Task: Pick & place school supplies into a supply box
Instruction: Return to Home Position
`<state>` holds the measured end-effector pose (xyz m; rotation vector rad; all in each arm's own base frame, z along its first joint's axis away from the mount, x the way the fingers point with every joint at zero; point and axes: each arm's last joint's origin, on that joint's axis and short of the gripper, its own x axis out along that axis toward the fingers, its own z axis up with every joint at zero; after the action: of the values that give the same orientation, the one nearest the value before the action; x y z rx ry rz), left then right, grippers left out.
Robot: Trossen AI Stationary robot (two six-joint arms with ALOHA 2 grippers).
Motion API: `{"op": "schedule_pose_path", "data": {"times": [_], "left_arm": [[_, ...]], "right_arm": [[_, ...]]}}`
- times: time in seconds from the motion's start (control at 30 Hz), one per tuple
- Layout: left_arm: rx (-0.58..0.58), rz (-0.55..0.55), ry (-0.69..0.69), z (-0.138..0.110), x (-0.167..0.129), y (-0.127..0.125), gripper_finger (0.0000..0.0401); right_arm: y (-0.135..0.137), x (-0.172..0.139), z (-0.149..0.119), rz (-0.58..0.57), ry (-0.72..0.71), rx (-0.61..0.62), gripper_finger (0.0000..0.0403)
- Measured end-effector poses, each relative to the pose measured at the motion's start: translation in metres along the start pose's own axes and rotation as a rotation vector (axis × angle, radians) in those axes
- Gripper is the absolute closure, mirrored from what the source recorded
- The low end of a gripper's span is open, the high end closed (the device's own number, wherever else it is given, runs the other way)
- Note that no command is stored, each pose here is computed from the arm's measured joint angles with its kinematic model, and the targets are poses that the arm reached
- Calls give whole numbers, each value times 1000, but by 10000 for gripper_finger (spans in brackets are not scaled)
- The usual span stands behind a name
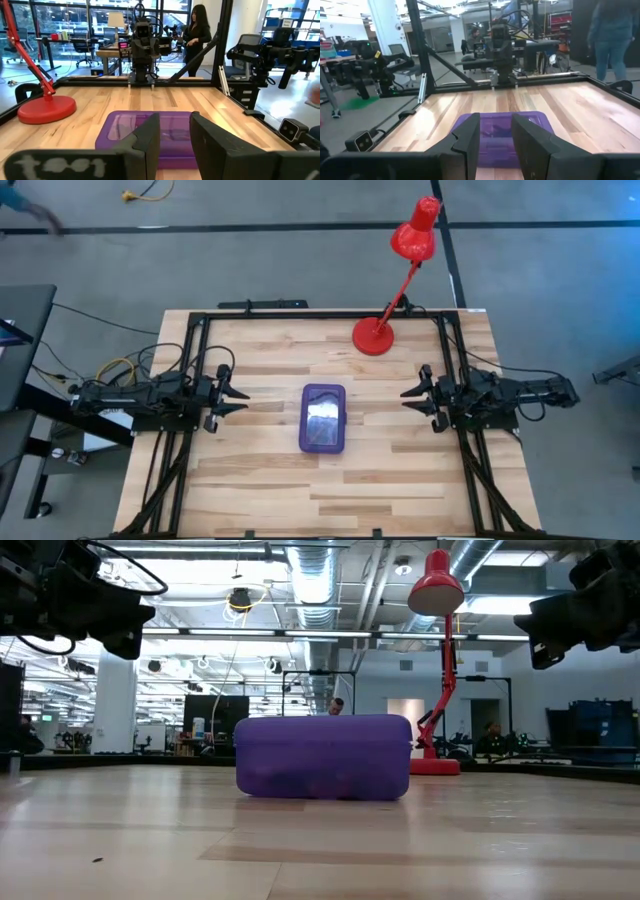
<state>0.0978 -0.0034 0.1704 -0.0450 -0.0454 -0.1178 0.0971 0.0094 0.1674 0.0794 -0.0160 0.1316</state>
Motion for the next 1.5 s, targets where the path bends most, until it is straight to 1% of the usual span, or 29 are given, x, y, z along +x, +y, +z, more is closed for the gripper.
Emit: {"op": "schedule_pose_path", "data": {"times": [1.5], "left_arm": [[9,0,1,0,0,0,308]], "right_arm": [[0,0,-1,0,2,0,297]]}}
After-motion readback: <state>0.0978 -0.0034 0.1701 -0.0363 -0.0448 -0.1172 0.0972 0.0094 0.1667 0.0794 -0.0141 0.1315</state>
